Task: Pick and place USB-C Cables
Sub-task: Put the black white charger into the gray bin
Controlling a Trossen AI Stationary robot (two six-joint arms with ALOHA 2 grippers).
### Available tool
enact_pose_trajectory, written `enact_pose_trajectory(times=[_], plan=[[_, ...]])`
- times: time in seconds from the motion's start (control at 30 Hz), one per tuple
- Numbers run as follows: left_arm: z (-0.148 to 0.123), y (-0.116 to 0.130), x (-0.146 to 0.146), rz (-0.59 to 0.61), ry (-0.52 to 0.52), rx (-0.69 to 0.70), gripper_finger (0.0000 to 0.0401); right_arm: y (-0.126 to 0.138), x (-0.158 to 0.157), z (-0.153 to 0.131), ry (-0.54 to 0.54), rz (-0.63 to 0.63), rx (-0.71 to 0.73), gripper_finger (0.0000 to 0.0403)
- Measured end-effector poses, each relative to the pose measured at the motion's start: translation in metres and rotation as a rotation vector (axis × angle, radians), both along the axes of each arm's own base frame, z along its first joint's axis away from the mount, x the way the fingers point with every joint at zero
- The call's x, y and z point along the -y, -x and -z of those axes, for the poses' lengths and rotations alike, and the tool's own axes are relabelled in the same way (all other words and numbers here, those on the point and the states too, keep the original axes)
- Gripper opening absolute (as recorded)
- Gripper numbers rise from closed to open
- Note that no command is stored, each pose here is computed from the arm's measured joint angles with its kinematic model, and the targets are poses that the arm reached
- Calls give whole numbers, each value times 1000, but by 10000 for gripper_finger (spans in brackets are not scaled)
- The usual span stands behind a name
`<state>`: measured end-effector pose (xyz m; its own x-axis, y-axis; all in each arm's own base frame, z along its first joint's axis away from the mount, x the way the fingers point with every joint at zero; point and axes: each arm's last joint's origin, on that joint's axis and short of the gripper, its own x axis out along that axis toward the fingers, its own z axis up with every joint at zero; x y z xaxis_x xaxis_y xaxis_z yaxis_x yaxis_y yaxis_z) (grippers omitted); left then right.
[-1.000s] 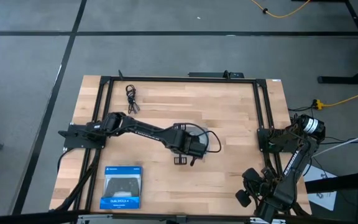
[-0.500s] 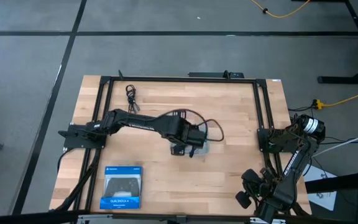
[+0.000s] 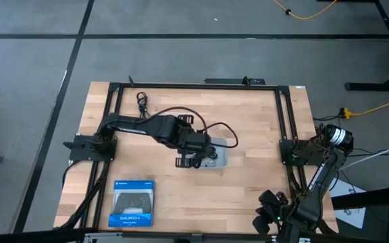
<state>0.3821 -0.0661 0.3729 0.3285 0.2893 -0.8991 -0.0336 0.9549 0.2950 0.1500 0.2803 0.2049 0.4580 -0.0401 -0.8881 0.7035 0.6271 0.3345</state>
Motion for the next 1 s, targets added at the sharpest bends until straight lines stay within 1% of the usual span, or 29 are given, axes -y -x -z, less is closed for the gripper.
enact_pose_trajectory(times=[0.07, 0.17, 0.3, 0.33, 0.43, 0.53, 0.6, 0.7, 0.8, 0.9, 1.0], plan=[[-1, 1, 3, 8, 2, 10, 96, 0, 0, 0, 4, -5, -1, 8], [-2, 3, 8, 9, 6, 9, 96, 0, 0, 0, 28, -50, 9, 8], [-3, 5, 13, 22, 7, 10, 96, -2, 2, -1, 130, -122, 78, 8], [-3, 5, 15, 41, 2, 5, 96, -2, 3, -1, 161, -142, 93, 8], [-3, 6, 17, 165, -41, -31, 96, -5, 6, -2, 243, -192, 109, 8], [-3, 6, 19, 308, -94, -74, 96, -10, 13, -2, 324, -200, 119, 8], [-4, 7, 18, 347, -110, -83, 96, -14, 20, -3, 399, -199, 135, 8], [-18, 15, 1, 328, -106, -55, 96, -20, 30, -4, 510, -182, 161, 8], [-41, 34, -27, 267, -61, 8, 96, -22, 41, -6, 618, -169, 159, 8], [-56, 57, -57, 181, -2, 50, 96, -23, 52, -8, 721, -164, 124, 8], [-63, 78, -86, 81, -1, 73, 97, -25, 65, -11, 846, -167, 89, 8]])
